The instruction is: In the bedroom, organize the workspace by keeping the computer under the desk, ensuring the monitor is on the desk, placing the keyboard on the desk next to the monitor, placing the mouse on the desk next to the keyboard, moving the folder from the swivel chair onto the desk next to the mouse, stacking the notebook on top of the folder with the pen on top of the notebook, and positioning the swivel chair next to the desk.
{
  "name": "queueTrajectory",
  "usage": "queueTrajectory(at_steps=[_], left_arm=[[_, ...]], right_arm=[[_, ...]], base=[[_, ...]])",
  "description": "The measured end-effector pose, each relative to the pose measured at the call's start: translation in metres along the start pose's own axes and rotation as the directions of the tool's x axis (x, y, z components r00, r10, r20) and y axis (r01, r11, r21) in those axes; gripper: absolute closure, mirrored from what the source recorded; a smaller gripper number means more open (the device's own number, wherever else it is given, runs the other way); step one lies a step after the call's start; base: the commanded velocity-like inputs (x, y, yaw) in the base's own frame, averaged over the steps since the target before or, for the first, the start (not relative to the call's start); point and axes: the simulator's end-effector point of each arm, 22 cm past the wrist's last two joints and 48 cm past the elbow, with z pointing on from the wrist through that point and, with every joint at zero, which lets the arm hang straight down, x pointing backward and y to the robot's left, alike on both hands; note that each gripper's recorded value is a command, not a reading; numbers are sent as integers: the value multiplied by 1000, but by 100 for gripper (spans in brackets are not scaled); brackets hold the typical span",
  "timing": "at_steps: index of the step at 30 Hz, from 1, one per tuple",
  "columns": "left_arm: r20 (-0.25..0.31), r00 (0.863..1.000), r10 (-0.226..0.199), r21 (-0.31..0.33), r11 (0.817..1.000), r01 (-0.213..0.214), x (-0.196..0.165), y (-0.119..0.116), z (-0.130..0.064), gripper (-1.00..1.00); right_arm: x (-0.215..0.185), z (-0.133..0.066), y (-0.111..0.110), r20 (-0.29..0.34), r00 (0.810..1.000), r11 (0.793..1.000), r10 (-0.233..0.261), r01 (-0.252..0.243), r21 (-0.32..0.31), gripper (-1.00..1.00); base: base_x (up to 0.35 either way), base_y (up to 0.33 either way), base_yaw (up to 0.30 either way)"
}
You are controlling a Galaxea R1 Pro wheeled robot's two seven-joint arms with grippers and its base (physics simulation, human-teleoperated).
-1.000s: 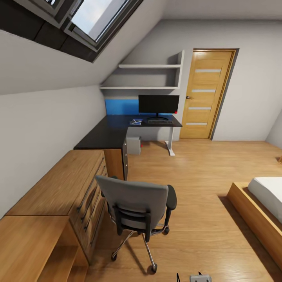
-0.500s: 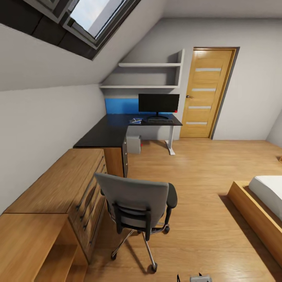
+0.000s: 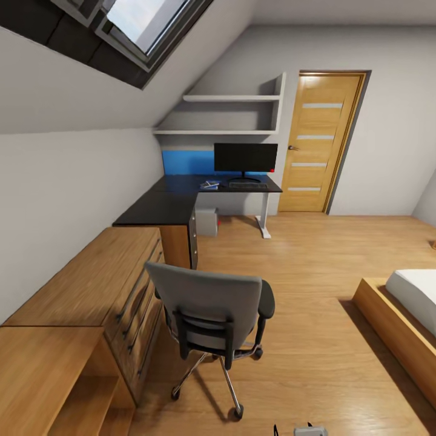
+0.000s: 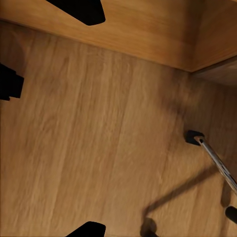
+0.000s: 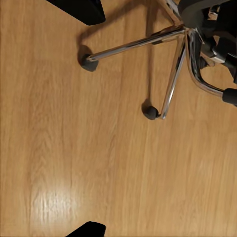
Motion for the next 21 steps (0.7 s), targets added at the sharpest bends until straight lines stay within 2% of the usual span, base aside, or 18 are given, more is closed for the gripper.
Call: queueTrajectory(at_steps=[21], left_arm=[[-2, 1000, 0, -1, 1000, 0, 21, 2, 28, -100]], right_arm=[[29, 19, 4, -1, 1000, 1000, 1, -1, 1, -100]], base=[[0, 0, 0]])
